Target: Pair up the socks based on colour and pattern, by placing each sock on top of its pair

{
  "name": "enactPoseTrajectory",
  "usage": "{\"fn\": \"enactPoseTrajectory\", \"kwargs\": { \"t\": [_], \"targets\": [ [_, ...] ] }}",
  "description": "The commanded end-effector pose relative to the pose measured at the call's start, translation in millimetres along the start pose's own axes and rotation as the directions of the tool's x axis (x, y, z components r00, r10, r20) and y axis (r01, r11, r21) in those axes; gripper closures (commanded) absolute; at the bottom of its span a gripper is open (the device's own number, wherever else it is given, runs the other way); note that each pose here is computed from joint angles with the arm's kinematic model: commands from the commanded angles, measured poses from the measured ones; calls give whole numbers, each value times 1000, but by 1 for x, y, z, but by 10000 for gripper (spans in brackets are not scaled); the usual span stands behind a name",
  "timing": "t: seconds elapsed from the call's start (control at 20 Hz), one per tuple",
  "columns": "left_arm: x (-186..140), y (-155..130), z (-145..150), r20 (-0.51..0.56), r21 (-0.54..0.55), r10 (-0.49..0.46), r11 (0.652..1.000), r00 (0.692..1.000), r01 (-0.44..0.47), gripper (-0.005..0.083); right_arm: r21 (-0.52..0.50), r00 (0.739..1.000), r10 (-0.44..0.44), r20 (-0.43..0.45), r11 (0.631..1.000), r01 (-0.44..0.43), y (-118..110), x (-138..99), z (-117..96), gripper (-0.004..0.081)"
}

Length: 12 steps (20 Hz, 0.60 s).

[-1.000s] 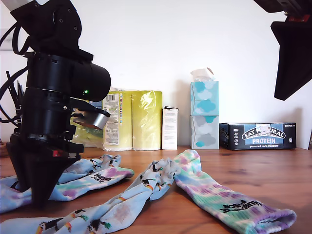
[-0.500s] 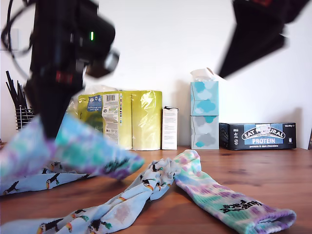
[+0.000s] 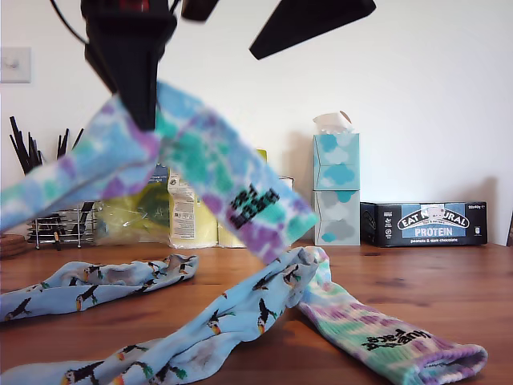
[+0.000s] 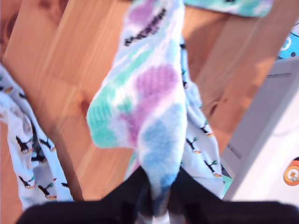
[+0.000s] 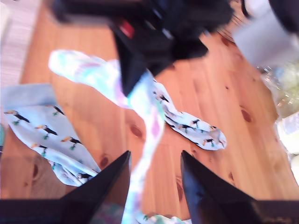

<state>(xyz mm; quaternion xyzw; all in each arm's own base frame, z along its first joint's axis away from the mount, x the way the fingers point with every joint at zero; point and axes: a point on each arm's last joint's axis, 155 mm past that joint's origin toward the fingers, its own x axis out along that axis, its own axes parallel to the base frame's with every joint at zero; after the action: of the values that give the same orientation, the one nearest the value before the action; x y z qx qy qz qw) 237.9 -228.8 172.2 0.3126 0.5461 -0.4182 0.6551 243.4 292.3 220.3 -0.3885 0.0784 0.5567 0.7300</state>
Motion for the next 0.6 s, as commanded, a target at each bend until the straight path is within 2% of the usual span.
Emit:
{"fn": "enactPoseTrajectory", "kwargs": {
  "t": [0.0,0.2,0.55],
  "targets": [
    [-6,-5,1,18,24,5,1000,1000,-6,798,16,999,25,-23,1000,-24,2,10,-7,452],
    [-15,-9,1,44,32,14,999,999,-15,798,126,997,69,-46,990,-63,11,25,-17,452],
    [-15,-9,1,46,33,14,999,999,-16,798,297,996,84,-27,952,-72,13,27,-13,442]
  ]
}}
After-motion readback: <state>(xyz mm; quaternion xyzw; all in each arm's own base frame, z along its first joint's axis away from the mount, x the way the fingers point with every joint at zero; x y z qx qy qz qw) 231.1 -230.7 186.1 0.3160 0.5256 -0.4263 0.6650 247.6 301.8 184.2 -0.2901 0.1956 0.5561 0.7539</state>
